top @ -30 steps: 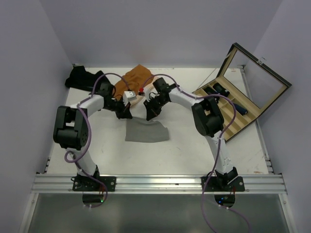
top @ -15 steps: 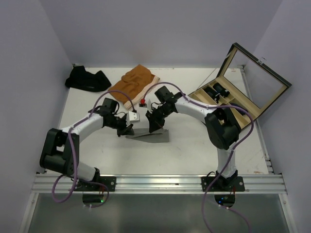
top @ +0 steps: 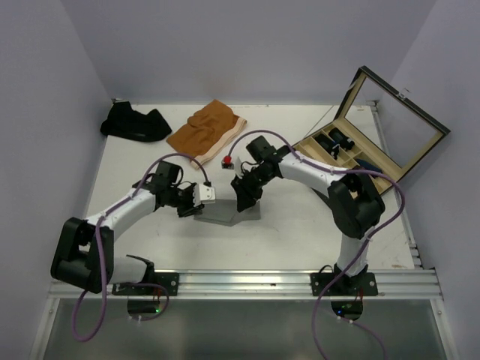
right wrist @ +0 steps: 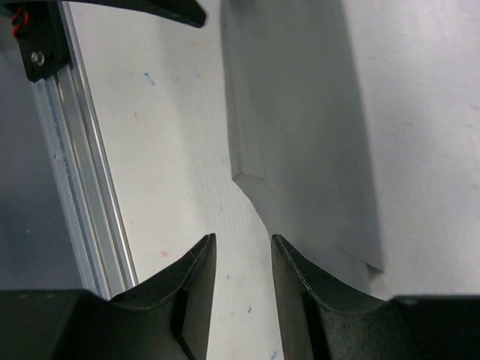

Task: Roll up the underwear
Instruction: Fold the underwear

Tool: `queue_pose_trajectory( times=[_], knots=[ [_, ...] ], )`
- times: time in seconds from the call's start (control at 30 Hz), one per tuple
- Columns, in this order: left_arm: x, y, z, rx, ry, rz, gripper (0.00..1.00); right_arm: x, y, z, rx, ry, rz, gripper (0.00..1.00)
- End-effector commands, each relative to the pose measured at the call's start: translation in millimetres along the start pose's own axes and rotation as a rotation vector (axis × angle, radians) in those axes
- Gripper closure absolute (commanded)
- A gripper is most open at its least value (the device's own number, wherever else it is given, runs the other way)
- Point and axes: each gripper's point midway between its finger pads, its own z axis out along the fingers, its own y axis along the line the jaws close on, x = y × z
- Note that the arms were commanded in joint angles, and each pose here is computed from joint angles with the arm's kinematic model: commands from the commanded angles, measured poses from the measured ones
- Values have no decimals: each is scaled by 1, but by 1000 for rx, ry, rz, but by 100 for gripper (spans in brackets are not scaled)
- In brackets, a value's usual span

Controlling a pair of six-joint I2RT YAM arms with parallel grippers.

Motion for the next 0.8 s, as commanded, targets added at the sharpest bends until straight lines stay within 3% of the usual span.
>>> queue_pose_trajectory(
  times=[0.0,0.13,0.47,0.77],
  knots=[
    [-25,6,-15,-24,-52,68,67,-23,-13,-42,113,-85,23,61],
    [-22,9,-13,-28,-37,11,67,-2,-32,-48,199,-12,78,64],
    [-26,45,10,-57,-24,-218,66,40,-50,-22,205,114,190,69],
    [-35,24,-2,-22,-52,21,66,51,-45,-28,229,132,206,72]
  ],
)
